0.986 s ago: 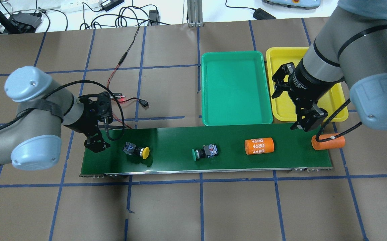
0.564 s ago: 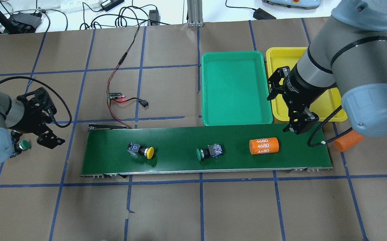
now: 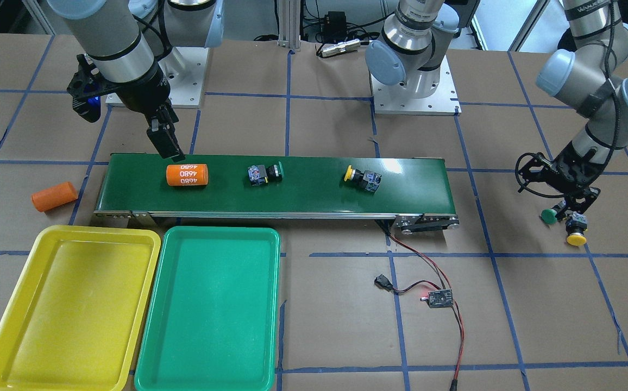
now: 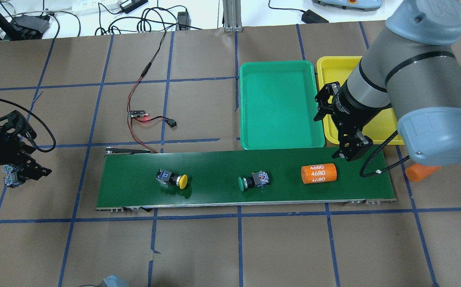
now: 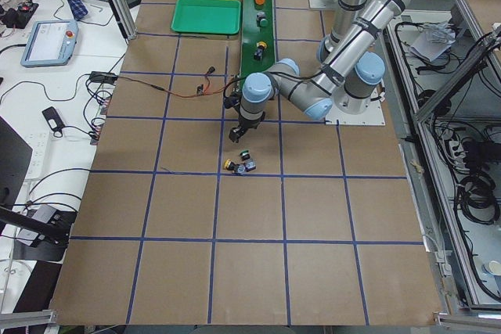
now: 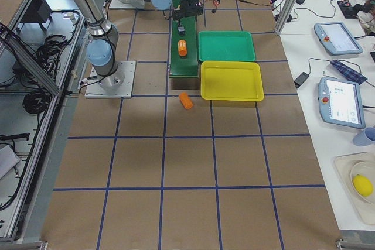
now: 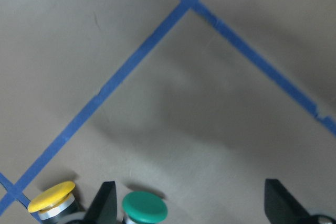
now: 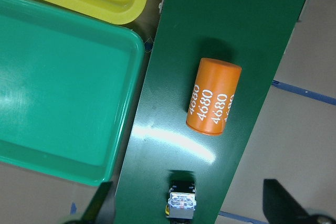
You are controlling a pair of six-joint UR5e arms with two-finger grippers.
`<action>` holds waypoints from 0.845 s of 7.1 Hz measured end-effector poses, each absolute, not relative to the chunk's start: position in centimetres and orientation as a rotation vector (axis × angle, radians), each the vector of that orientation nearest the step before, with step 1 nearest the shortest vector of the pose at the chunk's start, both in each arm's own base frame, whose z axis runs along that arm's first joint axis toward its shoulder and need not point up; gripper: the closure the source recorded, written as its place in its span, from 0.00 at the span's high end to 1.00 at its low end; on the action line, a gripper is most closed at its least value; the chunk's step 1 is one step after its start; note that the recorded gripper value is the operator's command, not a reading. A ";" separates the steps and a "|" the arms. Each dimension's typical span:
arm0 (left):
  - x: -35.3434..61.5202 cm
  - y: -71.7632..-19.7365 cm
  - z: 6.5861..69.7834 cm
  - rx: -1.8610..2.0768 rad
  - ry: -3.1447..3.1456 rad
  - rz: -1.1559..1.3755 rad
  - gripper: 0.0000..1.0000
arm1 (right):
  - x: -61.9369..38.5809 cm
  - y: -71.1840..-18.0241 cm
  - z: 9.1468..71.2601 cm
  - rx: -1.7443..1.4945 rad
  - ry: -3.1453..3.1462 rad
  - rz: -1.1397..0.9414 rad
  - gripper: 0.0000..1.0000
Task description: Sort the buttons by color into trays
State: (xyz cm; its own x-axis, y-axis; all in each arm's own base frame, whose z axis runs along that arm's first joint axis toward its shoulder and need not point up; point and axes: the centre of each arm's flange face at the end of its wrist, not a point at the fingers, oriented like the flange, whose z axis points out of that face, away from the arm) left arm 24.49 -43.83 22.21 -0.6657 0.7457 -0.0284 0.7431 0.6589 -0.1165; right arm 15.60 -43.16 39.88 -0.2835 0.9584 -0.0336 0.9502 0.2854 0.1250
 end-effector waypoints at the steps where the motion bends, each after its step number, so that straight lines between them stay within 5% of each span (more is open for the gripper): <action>1: 26.4 -43.4 20.9 -1.294 -2.829 0.182 1.00 | 15.6 -43.2 39.6 1.816 2.438 0.127 1.00; 2: 27.9 -43.0 19.6 -1.311 -2.823 0.183 1.00 | 15.6 -43.1 39.2 1.819 2.441 0.133 1.00; 3: 28.7 -42.7 18.4 -1.332 -2.812 0.182 0.81 | 15.6 -43.0 39.0 1.824 2.444 0.136 1.00; 4: 29.0 -42.6 17.6 -1.342 -2.799 0.180 0.41 | 15.6 -42.9 38.7 1.839 2.445 0.144 1.00; 5: 29.1 -42.6 17.1 -1.353 -2.788 0.178 0.28 | 15.6 -42.6 38.1 1.866 2.440 0.163 1.00; 6: 29.1 -42.6 16.8 -1.363 -2.780 0.177 0.27 | 15.5 -42.1 37.0 1.894 2.435 0.191 1.00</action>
State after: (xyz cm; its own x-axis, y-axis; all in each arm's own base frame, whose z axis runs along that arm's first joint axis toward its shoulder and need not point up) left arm 29.08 -42.61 16.84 -0.6130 0.7900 -0.0138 0.7854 0.6073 -0.1201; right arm 15.54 -42.12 36.98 -0.2482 0.9680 0.0363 0.9618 0.2418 0.1283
